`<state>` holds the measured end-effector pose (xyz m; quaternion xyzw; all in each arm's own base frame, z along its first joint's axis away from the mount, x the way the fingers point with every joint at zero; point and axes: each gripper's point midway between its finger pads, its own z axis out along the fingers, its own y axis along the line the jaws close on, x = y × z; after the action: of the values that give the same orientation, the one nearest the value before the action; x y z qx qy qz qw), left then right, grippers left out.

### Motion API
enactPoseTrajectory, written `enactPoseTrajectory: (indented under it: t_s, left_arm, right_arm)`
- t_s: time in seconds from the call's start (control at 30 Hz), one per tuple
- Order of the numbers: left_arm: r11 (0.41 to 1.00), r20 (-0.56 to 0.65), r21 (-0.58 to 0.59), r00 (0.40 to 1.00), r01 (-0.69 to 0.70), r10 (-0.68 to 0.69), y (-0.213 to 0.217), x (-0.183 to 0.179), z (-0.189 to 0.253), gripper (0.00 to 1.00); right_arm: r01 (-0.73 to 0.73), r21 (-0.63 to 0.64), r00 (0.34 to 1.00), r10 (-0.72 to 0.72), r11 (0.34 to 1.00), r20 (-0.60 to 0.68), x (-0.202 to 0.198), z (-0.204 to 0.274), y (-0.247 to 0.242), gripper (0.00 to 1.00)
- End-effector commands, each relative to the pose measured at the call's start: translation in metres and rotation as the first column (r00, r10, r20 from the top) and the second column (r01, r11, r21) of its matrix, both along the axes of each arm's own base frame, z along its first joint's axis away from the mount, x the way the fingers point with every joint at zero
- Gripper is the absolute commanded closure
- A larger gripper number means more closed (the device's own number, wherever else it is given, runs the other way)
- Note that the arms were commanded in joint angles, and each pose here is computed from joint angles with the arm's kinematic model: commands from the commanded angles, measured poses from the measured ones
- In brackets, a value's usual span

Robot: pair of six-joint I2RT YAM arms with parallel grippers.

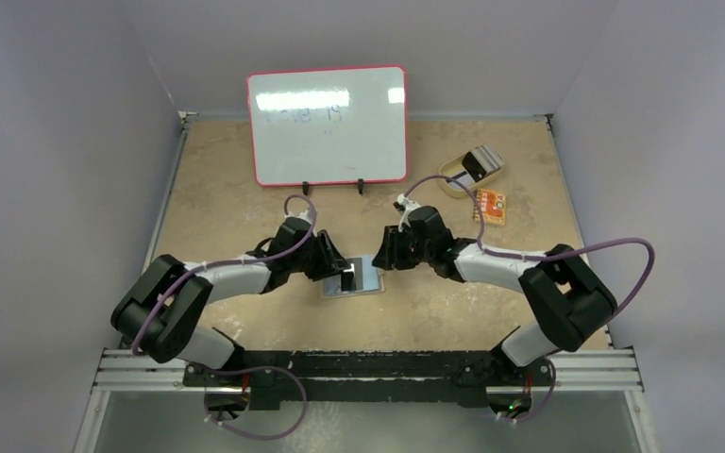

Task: Put the credit cards into the card holder
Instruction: Insert the credit card into the card holder.

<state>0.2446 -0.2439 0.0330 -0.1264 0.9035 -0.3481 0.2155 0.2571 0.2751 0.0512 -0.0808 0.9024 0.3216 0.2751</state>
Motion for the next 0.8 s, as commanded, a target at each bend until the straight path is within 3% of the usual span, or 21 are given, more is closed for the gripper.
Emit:
enactPoseTrajectory:
  t_s: [0.0,0.23,0.77]
  left_arm:
    - [0.999,-0.012,0.041,1.0,-0.015,0.016,0.001,0.003,-0.007,0.63]
    - [1.0,-0.013,0.007,1.0,-0.011,0.011,-0.013,0.002,-0.007,0.69]
    - [0.992,0.072,-0.121,0.997,0.018,-0.01,-0.059,0.006,0.035,0.76]
  right_arm:
    - [-0.015,0.009,1.0,0.015,1.0,-0.009,-0.006,-0.01,0.002,0.56]
    - [-0.026,0.038,0.999,0.028,0.999,-0.04,-0.016,-0.019,0.003,0.55]
    - [-0.046,0.109,0.997,0.052,0.993,-0.05,-0.029,-0.015,0.016,0.65]
